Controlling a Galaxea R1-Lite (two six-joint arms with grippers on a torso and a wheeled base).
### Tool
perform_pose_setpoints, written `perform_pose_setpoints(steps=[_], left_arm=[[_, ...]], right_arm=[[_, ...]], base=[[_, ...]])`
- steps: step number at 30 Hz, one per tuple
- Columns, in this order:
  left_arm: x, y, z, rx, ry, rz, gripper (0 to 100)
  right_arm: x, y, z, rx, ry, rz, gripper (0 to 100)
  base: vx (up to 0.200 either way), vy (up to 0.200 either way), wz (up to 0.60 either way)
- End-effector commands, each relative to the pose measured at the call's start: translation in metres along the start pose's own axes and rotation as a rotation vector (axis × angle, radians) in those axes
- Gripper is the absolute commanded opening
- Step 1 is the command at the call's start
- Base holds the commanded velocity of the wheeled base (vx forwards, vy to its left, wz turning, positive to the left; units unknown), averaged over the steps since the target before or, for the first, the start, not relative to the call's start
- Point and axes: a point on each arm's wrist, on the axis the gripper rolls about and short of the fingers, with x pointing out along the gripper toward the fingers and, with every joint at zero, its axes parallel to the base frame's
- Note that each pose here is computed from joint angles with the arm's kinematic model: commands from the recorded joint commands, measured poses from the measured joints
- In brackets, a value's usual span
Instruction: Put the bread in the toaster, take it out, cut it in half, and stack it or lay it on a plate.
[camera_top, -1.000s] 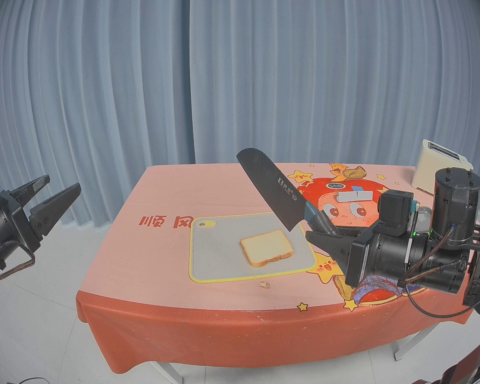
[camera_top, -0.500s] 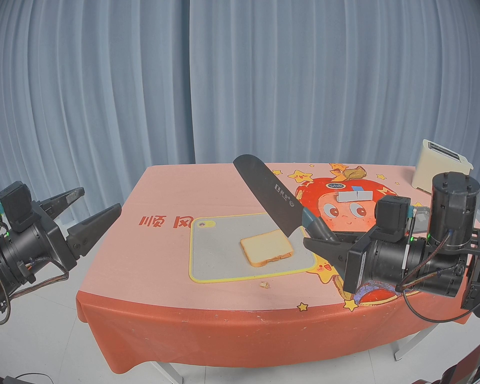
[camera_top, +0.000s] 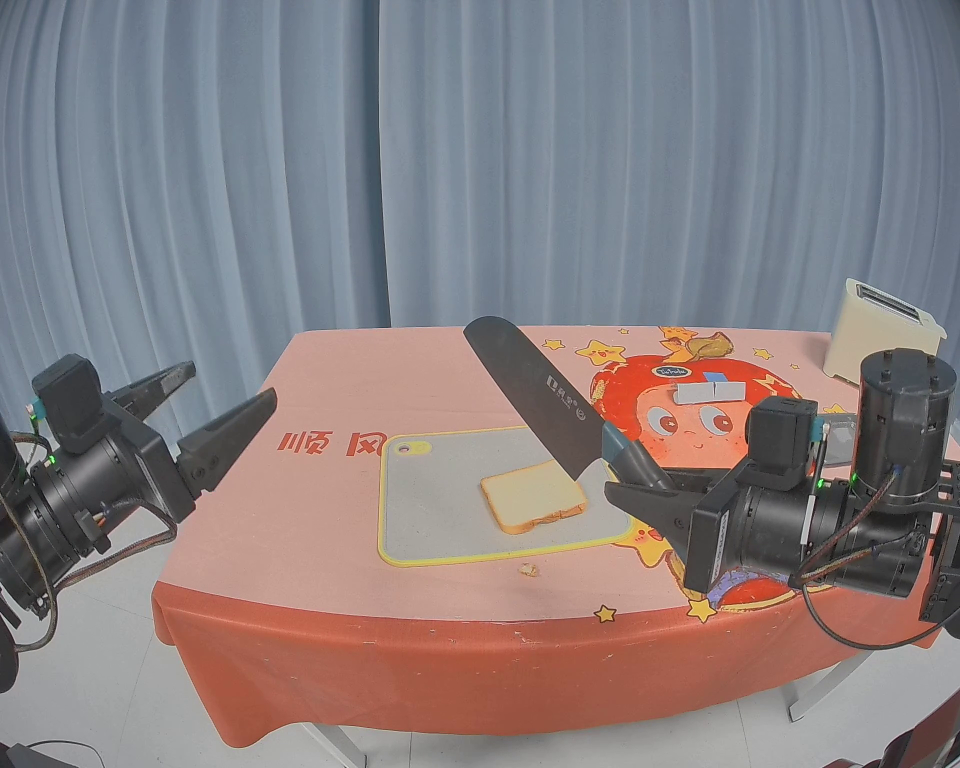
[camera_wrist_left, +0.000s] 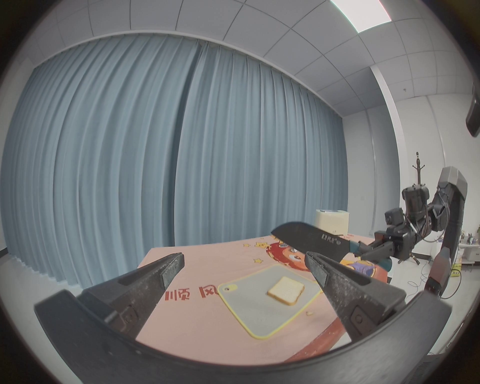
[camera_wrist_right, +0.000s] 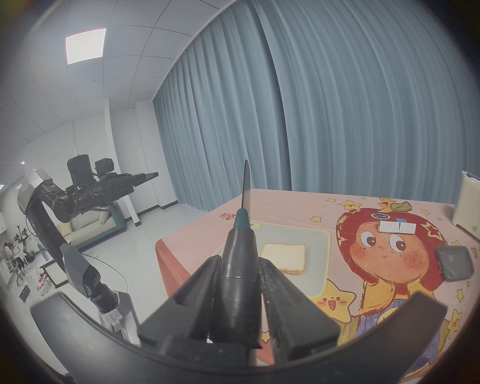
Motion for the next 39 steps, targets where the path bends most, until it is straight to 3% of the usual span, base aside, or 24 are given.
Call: perform_pose_setpoints(steps=[1, 10, 25, 34, 39], left_arm=[[0.003, -0.002, -0.011, 0.002, 0.046, -0.015, 100], [0.007, -0.002, -0.014, 0.018, 0.052, -0.018, 100], [0.004, -0.002, -0.015, 0.018, 0.054, -0.018, 100], [0.004, -0.002, -0.017, 0.029, 0.064, -0.018, 100], [0.004, -0.002, -0.018, 0.029, 0.066, -0.018, 100]], right_arm=[[0.001, 0.001, -0.001, -0.003, 0.005, 0.004, 0], [0.003, 0.001, -0.003, -0.005, 0.013, 0.004, 0], [0.004, 0.002, -0.007, -0.004, 0.036, 0.006, 0], [0.03, -0.017, -0.021, 0.024, 0.108, -0.076, 0], [0.035, -0.02, -0.025, 0.029, 0.126, -0.087, 0]], base=[[0.0, 0.0, 0.0], [0.0, 0.0, 0.0], [0.0, 0.0, 0.0], [0.0, 0.0, 0.0], [0.0, 0.0, 0.0]])
